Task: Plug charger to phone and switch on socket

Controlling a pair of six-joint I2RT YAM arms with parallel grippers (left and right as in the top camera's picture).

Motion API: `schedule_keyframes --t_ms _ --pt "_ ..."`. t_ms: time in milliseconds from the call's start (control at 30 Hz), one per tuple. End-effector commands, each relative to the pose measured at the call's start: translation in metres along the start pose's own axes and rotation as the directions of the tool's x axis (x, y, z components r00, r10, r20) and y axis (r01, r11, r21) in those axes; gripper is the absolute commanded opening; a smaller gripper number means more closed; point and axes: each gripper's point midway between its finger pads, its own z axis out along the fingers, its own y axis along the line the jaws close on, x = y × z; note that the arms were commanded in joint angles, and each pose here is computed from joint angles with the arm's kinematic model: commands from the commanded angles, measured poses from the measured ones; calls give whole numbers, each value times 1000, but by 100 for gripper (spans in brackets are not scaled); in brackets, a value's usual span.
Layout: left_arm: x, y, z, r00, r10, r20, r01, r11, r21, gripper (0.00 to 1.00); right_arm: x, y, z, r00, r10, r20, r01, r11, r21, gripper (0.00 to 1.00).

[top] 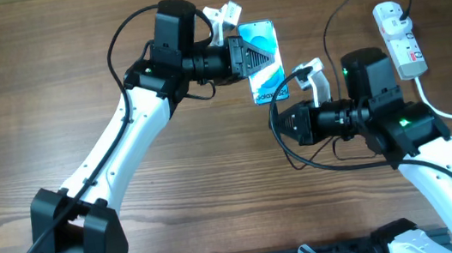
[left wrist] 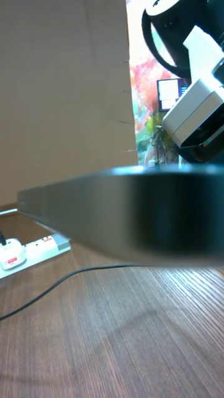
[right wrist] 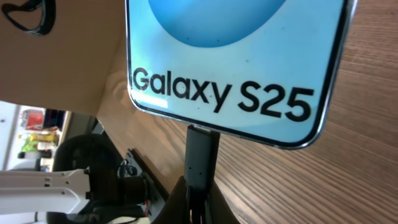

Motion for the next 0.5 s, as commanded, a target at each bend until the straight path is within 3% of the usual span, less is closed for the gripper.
schedule_keyframes --t_ms 0,467 --pt "7 -13 -1 999 32 -16 -32 999 19 4 -10 3 -3 999 -39 32 39 999 3 4" --pt "27 -20 8 993 90 -83 -86 995 48 4 -25 11 -4 996 -43 84 46 999 -30 4"
